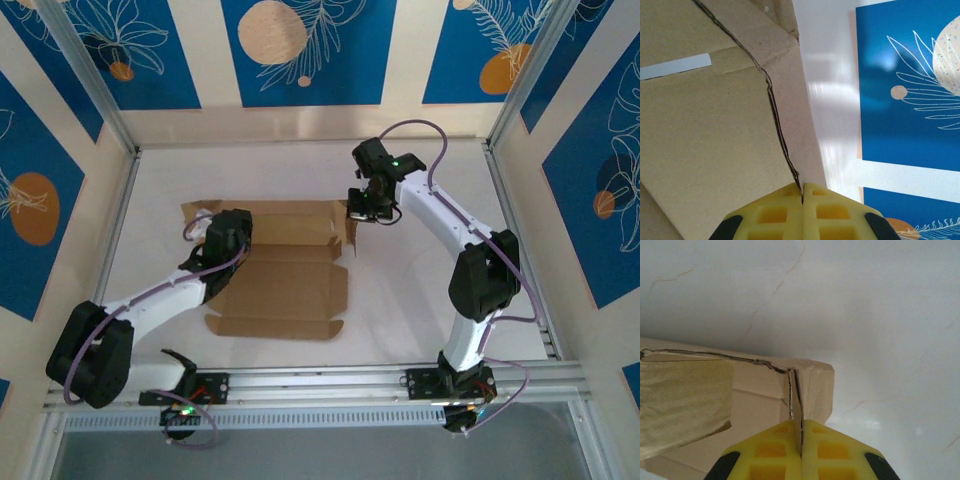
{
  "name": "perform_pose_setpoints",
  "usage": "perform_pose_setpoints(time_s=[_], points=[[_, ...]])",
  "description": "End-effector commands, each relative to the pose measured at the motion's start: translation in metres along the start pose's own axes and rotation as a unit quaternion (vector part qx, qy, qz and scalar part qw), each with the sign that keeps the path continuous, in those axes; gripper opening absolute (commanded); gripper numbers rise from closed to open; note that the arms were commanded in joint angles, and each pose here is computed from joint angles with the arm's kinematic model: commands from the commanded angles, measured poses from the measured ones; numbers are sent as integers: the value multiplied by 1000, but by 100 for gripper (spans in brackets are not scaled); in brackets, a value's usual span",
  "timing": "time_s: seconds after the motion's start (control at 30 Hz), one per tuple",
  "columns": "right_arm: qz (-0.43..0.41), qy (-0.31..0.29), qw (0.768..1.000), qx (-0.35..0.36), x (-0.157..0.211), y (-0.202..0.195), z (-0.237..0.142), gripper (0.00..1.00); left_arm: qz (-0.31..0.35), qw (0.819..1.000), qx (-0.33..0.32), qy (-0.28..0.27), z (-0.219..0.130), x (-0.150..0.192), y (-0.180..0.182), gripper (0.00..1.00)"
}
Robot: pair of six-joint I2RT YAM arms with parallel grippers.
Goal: Fold the paper box
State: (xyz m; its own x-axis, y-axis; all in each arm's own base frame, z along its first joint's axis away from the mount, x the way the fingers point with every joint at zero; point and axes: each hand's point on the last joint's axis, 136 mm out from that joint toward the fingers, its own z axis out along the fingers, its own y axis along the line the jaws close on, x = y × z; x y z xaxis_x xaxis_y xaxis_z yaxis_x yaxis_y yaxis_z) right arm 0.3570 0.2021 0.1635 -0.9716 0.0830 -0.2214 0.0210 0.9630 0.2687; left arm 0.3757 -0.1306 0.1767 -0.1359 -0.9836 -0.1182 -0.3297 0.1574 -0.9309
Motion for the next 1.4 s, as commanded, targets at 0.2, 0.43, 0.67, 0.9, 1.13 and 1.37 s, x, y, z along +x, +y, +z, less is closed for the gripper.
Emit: perform_pose_setpoints(time_s=[0.2,0.43,0.67,0.9,1.13,1.37], points=[[137,7,989,-53,0,20,-31,0,40,998,-16,-56,-5,-23,11,0],[103,-62,991,-61,-25,37,-38,0,65,994,42,-82,-5,-30,-17,0],[39,-108,989,-95,-74,54,-31,0,87,990,72,-87,-6,-30,-27,0],[55,-99,988,-107,-104,56,0,0,107,984,92,-112,-4,-34,-28,0],[-11,-133,988,-82,-98,62,18,0,126,980,108,-108,-2,-22,-13,0],[-92,-147,983,-58,-69,50,21,0,165,973,109,-119,-10,-26,1,0]])
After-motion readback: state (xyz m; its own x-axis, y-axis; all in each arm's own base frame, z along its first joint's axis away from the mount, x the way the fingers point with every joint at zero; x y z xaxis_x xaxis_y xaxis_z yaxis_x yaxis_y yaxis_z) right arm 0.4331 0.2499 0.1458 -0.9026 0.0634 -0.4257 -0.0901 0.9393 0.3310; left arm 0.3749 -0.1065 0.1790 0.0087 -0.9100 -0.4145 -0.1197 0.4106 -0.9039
